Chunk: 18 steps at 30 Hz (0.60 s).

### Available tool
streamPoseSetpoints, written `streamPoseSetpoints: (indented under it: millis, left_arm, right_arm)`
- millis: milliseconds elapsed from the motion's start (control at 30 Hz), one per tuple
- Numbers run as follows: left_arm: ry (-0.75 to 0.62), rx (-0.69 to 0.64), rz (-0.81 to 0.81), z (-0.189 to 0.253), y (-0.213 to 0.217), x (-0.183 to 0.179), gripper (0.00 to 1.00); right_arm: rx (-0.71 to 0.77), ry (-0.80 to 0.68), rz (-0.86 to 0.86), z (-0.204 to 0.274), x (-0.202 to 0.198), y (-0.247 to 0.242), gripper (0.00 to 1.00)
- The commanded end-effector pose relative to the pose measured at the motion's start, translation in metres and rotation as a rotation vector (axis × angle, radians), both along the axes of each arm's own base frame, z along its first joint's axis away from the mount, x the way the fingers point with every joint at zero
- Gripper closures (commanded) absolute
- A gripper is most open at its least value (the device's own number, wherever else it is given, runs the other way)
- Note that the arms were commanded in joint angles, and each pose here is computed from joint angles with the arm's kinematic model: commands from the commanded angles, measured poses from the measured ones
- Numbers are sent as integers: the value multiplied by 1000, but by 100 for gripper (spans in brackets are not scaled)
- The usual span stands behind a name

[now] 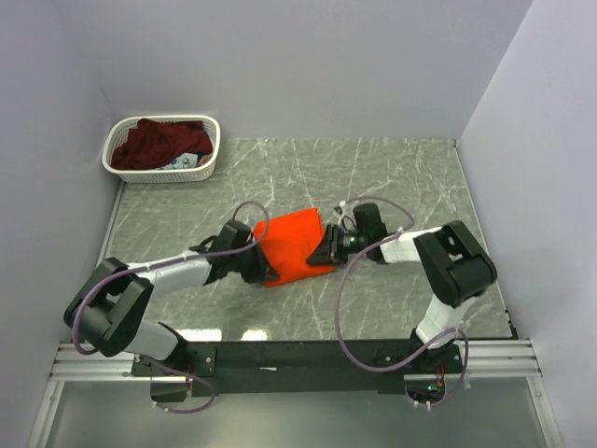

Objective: Fold and stack the t-shirts
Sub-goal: Fold the tshirt

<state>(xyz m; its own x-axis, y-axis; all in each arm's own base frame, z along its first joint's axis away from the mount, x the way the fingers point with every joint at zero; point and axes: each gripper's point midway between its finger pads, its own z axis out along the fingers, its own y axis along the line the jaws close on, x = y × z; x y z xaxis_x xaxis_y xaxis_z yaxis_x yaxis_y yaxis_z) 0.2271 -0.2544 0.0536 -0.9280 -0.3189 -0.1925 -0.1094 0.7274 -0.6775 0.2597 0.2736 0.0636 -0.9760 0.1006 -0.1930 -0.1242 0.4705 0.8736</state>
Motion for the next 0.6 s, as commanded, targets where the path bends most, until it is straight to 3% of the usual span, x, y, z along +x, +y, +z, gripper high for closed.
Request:
streamPoseSetpoints:
  millis: [0,133,300,567]
  left_arm:
    - [36,-39,34,-17,3,-13,95]
    - [97,18,73,-47,25,-29,99]
    - [70,31,92,-35,35,-29,97]
    - [-52,71,182,22,57,-18,74]
  right_arm:
    - [-13,-10,19,-33,-6,-7,71]
    - [-8,41,-14,-54,-10,-24,73]
    - [-44,-31,-4,-28,-6,-28,73]
    - [110,-178,62,81,-9,30,67]
